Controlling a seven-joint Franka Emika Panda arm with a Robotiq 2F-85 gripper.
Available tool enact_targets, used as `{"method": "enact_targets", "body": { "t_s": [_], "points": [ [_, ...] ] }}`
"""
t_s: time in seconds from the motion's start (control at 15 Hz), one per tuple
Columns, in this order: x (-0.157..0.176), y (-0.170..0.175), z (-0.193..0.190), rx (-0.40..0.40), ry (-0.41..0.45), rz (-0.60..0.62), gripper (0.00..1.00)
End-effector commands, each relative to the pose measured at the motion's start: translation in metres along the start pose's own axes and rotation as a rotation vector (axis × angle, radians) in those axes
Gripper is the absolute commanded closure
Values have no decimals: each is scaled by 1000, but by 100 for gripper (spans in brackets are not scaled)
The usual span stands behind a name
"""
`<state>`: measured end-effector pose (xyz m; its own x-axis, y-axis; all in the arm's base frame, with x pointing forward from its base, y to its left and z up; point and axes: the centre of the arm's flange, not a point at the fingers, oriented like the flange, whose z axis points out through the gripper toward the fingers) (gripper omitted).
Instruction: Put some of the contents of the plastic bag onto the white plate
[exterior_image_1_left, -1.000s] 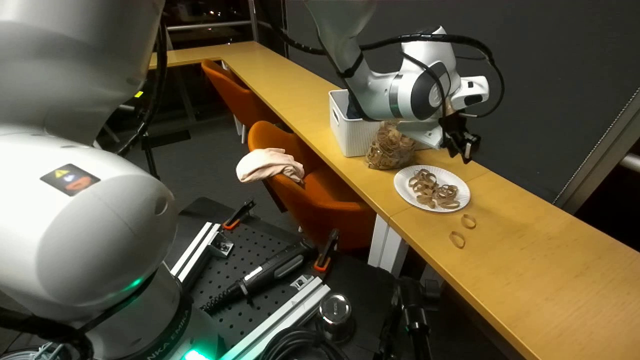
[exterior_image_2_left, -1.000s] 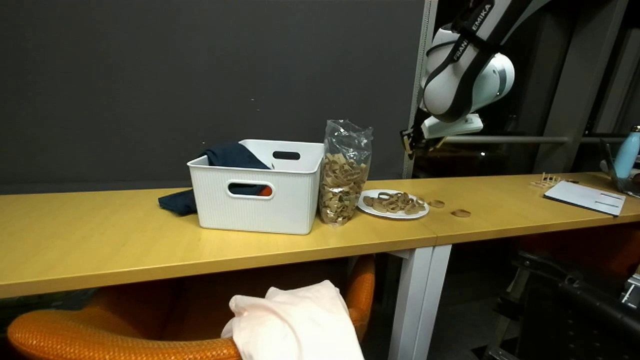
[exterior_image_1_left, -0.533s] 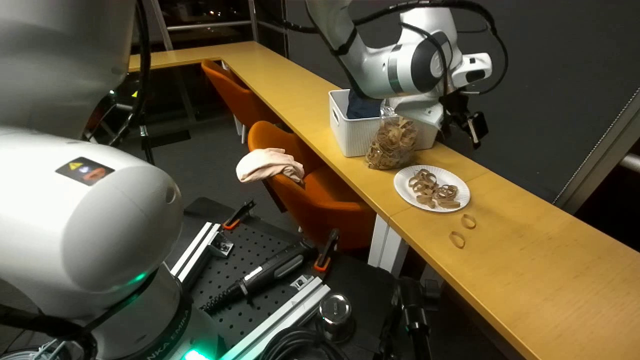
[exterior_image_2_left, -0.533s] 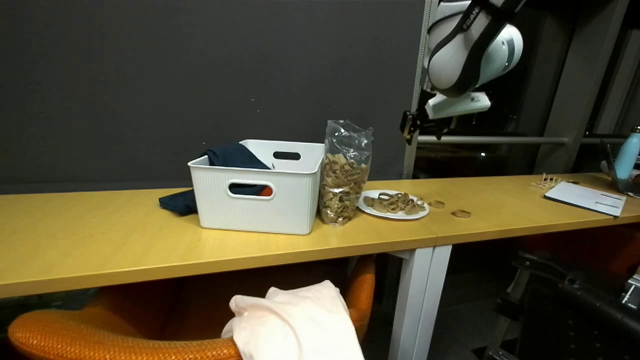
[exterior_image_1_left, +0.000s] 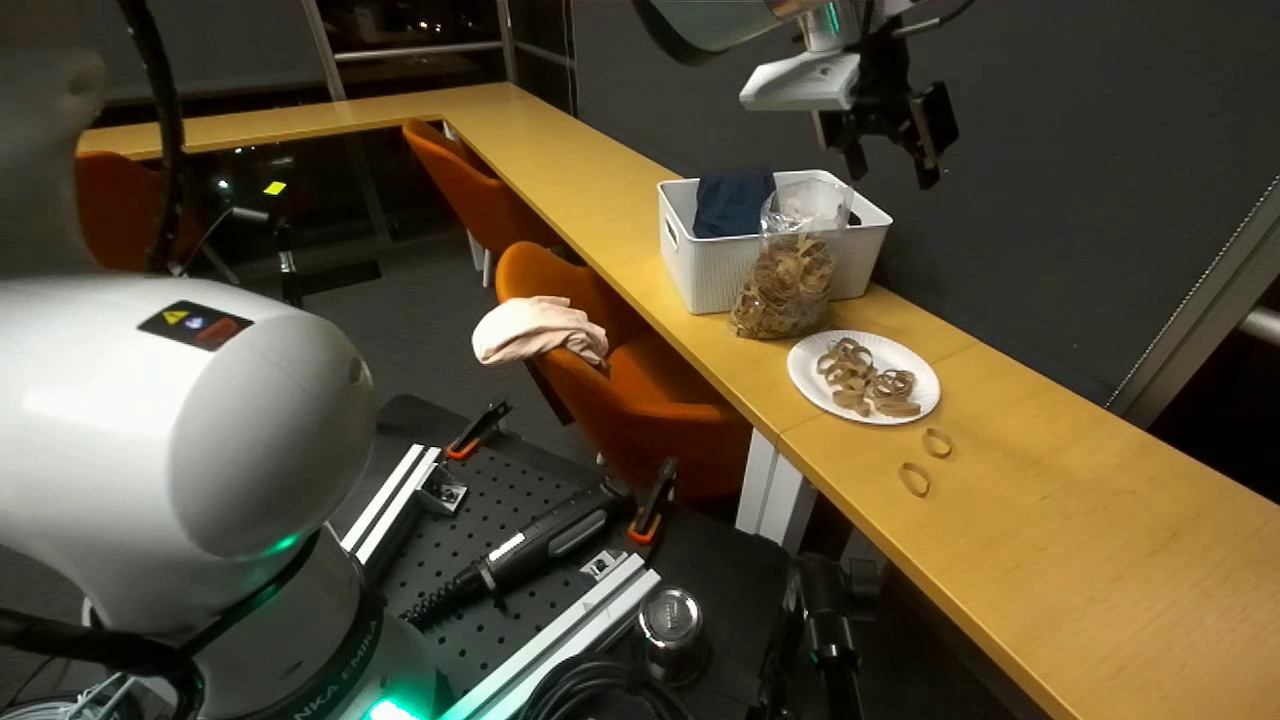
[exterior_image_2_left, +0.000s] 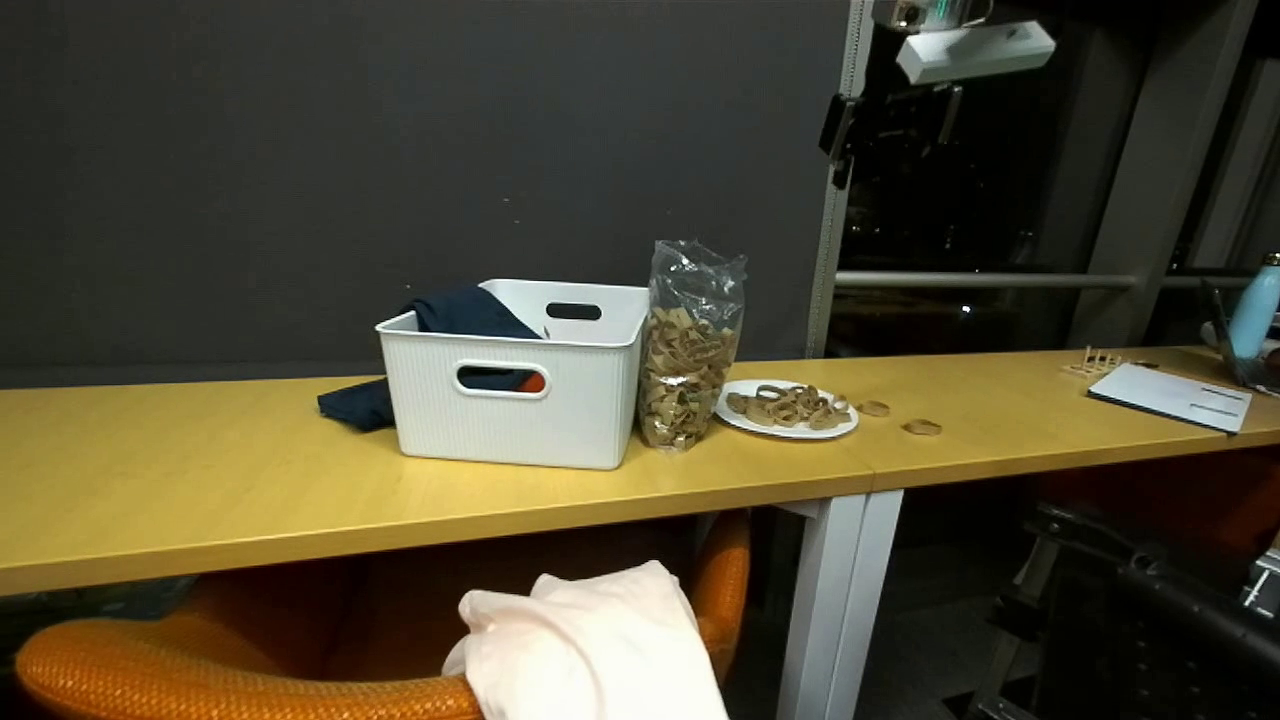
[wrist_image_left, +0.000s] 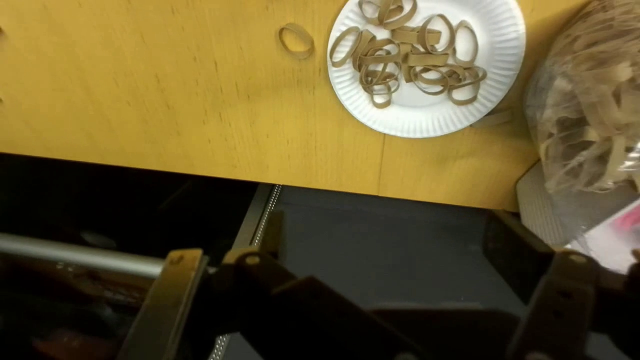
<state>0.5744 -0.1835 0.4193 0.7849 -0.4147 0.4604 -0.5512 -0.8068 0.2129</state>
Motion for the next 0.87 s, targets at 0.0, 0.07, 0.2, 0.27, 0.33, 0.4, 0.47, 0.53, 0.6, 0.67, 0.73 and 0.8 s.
{"method": "enact_targets", "body": {
  "t_s": [0.0, 0.07, 0.2, 0.27, 0.33, 0.4, 0.47, 0.53, 0.6, 0.67, 0.73, 0.8],
  "points": [
    [-32, -10, -54, 42, 32, 2, 0],
    [-34, -13, -62, 54, 41, -7, 0],
    [-40, -21, -74, 74, 51, -24, 0],
    [-43, -26, -77, 83, 52, -31, 0],
    [-46, -30, -82, 87, 54, -38, 0],
    [-50, -35, -82, 93, 59, -44, 0],
    [-53, -39, -84, 96, 62, -49, 0],
    [-55, -42, -83, 98, 62, -52, 0],
    [-57, -45, -82, 98, 61, -52, 0],
    [-59, -47, -80, 99, 60, -52, 0],
    [-60, -48, -80, 97, 58, -54, 0],
    [-62, -49, -78, 98, 58, -52, 0]
  ]
}}
